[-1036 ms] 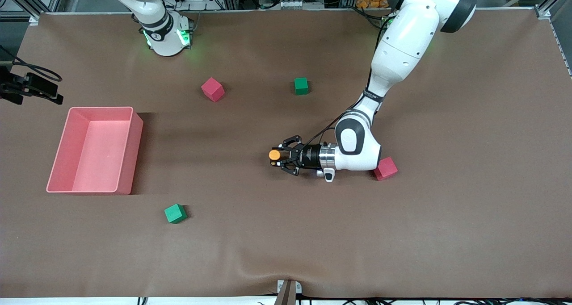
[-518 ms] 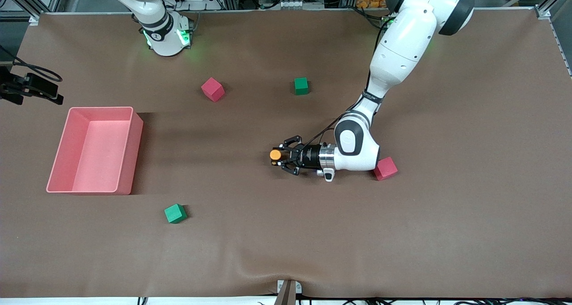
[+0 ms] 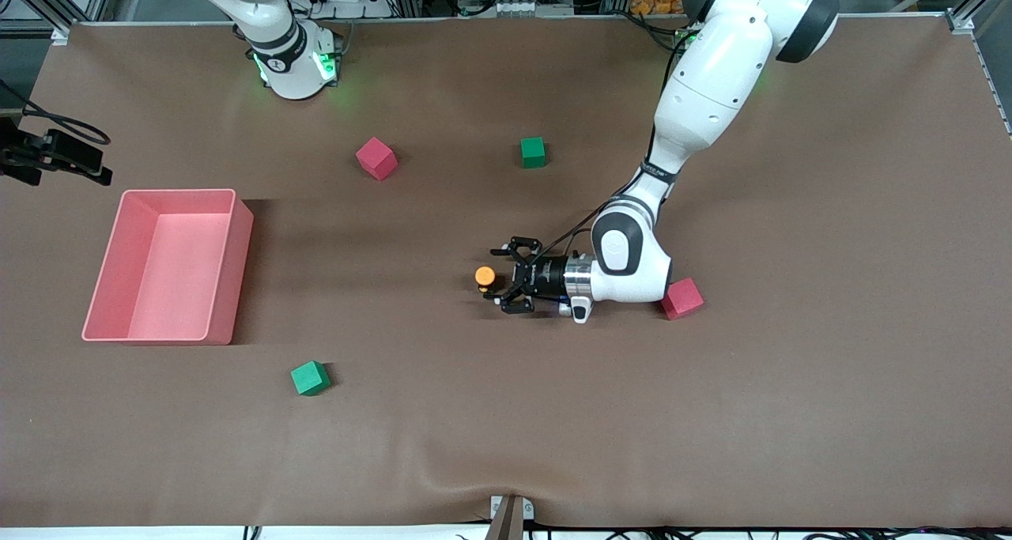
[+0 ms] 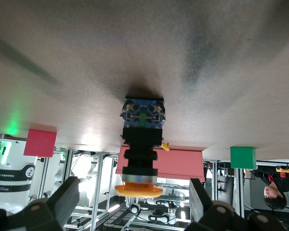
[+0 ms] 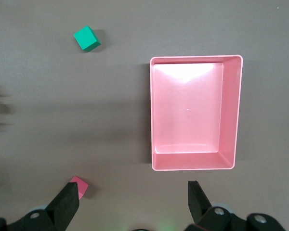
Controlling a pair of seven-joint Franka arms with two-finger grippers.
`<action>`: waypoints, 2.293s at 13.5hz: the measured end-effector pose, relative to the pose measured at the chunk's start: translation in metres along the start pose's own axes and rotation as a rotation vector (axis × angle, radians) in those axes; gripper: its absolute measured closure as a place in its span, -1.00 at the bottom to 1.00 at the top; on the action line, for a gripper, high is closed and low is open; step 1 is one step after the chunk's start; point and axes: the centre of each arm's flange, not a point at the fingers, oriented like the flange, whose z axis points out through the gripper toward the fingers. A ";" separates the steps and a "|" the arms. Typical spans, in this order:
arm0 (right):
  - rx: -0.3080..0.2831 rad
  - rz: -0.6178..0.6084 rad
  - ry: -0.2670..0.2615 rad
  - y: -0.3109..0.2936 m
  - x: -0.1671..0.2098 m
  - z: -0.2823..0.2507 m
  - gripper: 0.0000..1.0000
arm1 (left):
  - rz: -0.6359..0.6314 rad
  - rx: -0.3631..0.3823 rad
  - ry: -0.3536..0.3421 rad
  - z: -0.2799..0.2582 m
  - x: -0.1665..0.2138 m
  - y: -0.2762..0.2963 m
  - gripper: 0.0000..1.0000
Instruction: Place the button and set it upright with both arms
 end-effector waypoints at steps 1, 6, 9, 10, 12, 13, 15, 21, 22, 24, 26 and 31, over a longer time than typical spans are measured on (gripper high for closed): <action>0.000 0.000 0.000 0.000 0.000 0.000 -1.00 | 0.004 -0.002 -0.002 0.000 -0.002 0.001 -1.00; 0.000 0.000 0.001 0.000 0.000 0.000 -1.00 | 0.087 0.002 0.024 -0.024 -0.030 0.019 -1.00; -0.001 -0.009 -0.002 -0.005 0.001 0.001 -1.00 | 0.195 0.037 0.100 -0.046 -0.052 0.032 -1.00; -0.001 -0.015 -0.006 -0.008 0.001 0.002 -1.00 | 0.226 0.044 0.129 -0.057 -0.058 0.038 -1.00; -0.002 -0.022 -0.017 -0.012 0.002 0.006 -1.00 | 0.250 0.055 0.147 -0.077 -0.061 0.046 -1.00; -0.003 -0.021 -0.018 -0.011 0.002 0.006 -1.00 | 0.261 0.067 0.160 -0.083 -0.059 0.048 -1.00; -0.004 -0.014 -0.018 -0.008 0.002 0.006 -1.00 | 0.287 0.089 0.199 -0.092 -0.056 0.051 -1.00; -0.007 -0.006 -0.016 -0.004 0.002 0.005 -1.00 | 0.365 0.102 0.267 -0.167 -0.044 0.073 -1.00; -0.007 -0.003 -0.016 -0.002 0.002 0.004 -1.00 | 0.387 0.107 0.271 -0.174 -0.040 0.074 -1.00; -0.007 0.009 -0.015 0.004 0.002 0.004 -1.00 | 0.435 0.116 0.290 -0.184 -0.035 0.076 -1.00; -0.006 0.019 -0.013 0.009 0.001 0.004 -1.00 | 0.482 0.136 0.344 -0.205 -0.028 0.080 -1.00; -0.006 0.029 -0.009 0.015 0.001 0.002 -1.00 | 0.671 0.236 0.553 -0.257 -0.078 0.084 -1.00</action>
